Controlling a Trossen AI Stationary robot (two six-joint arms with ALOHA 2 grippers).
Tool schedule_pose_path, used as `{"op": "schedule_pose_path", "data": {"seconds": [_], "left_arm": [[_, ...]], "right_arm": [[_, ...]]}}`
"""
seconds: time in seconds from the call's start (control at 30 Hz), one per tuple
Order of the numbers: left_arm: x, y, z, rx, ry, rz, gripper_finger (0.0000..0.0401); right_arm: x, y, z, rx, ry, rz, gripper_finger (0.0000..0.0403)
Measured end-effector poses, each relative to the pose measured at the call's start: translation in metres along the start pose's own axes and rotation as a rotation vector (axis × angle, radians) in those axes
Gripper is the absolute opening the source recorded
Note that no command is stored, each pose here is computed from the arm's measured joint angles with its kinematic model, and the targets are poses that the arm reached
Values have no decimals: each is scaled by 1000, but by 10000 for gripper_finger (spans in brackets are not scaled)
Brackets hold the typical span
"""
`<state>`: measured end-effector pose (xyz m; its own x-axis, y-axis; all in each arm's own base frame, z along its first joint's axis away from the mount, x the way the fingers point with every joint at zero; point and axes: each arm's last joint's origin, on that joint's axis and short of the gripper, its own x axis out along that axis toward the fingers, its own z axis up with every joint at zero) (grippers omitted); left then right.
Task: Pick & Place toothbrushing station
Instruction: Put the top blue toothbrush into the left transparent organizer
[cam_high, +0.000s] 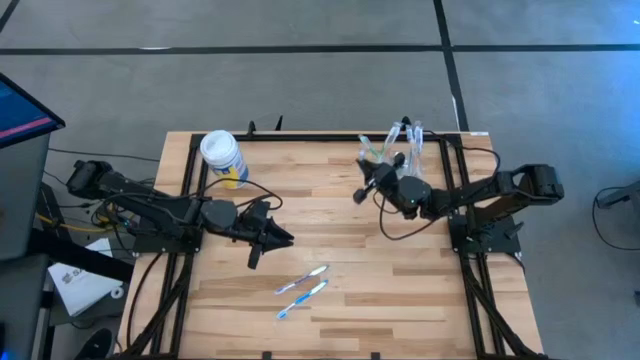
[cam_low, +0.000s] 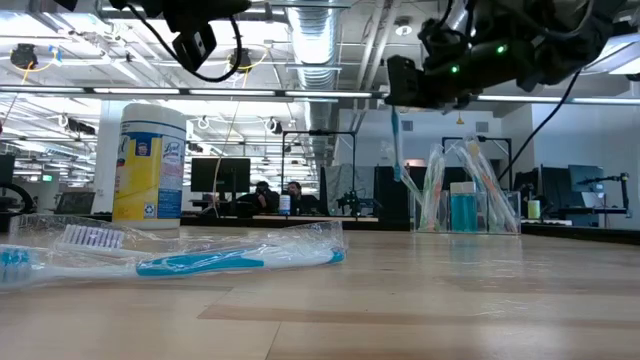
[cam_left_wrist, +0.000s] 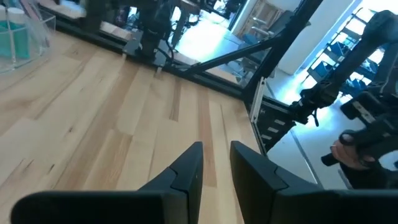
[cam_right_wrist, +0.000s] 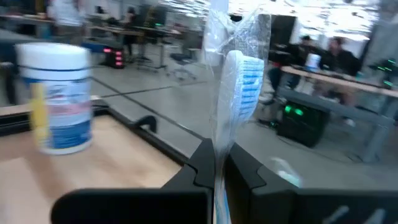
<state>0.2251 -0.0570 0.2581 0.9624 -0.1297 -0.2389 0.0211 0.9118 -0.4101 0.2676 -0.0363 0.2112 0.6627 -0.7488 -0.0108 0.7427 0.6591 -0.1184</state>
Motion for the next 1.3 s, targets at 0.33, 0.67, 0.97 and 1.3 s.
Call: {"op": "schedule_pose_path", "data": {"seconds": [0.33,0.67,0.97,1.3], "left_arm": [[4,7,-20,7,13,72,76],[2,8,-34,9,8,60,76],[0,9,-40,3,-12,36,76],[0,9,-40,3,-16,33,76]], "right_arm": [[14,-19,-4,41,15,-122,4],[21,-31,-7,39,39,-232,4],[26,-44,-12,88,77,-310,4],[33,-54,-20,109,127,-314,4]]}}
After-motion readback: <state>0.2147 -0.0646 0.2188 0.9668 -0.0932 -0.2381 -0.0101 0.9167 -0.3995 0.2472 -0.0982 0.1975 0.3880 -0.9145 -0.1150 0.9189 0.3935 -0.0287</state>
